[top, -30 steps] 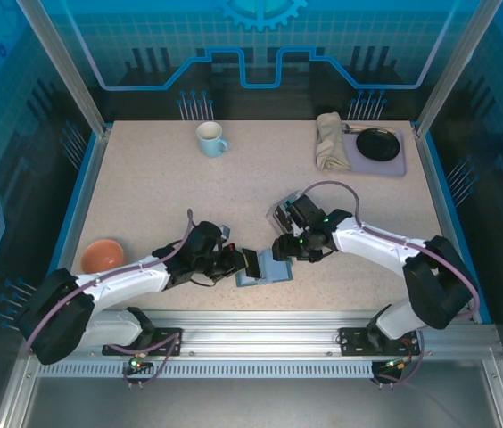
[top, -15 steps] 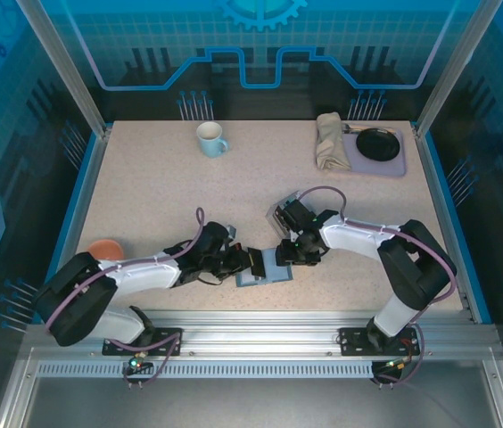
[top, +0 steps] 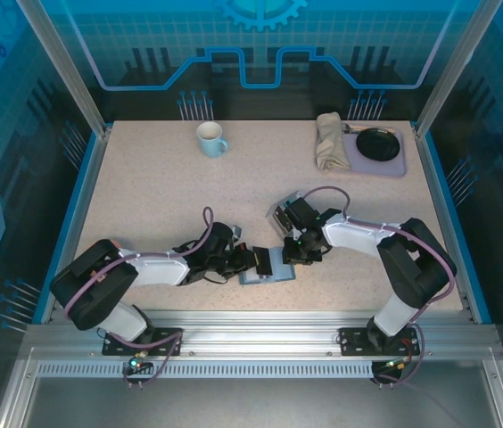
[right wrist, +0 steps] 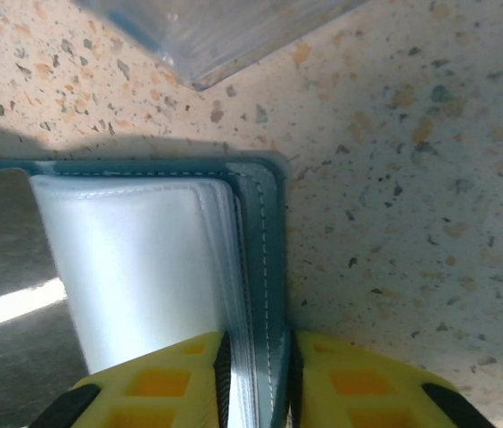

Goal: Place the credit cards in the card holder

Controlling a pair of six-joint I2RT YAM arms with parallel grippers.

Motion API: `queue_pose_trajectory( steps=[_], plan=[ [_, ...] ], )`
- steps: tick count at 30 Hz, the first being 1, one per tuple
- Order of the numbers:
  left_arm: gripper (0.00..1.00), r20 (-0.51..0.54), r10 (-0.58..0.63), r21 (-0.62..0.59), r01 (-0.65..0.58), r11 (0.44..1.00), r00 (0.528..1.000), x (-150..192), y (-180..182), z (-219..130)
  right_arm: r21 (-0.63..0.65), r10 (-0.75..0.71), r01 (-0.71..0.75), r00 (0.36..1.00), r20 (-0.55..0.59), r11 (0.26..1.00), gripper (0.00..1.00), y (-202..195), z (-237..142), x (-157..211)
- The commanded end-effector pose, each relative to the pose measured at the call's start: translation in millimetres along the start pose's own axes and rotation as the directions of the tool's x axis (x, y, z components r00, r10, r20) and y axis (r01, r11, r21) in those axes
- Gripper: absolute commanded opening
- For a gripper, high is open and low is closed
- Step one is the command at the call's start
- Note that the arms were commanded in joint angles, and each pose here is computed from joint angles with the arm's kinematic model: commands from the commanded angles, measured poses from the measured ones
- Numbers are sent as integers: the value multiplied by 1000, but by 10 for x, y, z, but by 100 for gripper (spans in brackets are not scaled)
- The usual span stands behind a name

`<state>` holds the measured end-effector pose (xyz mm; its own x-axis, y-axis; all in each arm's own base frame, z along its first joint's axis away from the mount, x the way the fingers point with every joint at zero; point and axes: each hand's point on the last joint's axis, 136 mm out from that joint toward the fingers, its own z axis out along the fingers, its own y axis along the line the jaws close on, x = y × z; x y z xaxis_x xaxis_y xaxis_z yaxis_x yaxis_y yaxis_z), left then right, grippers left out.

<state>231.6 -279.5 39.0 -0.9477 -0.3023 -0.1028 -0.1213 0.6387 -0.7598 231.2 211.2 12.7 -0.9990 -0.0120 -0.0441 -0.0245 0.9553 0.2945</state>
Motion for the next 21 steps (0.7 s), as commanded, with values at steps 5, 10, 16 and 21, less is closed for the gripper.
queue_pose_trajectory(
  steps=[5, 10, 16, 21],
  plan=[
    [0, -16, 22, 22, -22, 1000, 1000, 82, -38, -17, -19, 36, -37, 998, -43, 999, 19, -68, 238, 97],
    [0, -29, 34, 18, -33, 999, 999, 87, -53, 0, -36, 39, -41, 998, -51, 998, 19, -53, 232, 103],
    [0, -72, 26, 4, -26, 1000, 997, 196, 18, 41, -26, 48, -49, 998, -47, 998, 19, -87, 218, 111],
    [0, -78, 19, -41, -22, 999, 997, 264, 164, -31, -26, 55, -57, 998, -42, 998, 19, -126, 209, 114]
  ],
)
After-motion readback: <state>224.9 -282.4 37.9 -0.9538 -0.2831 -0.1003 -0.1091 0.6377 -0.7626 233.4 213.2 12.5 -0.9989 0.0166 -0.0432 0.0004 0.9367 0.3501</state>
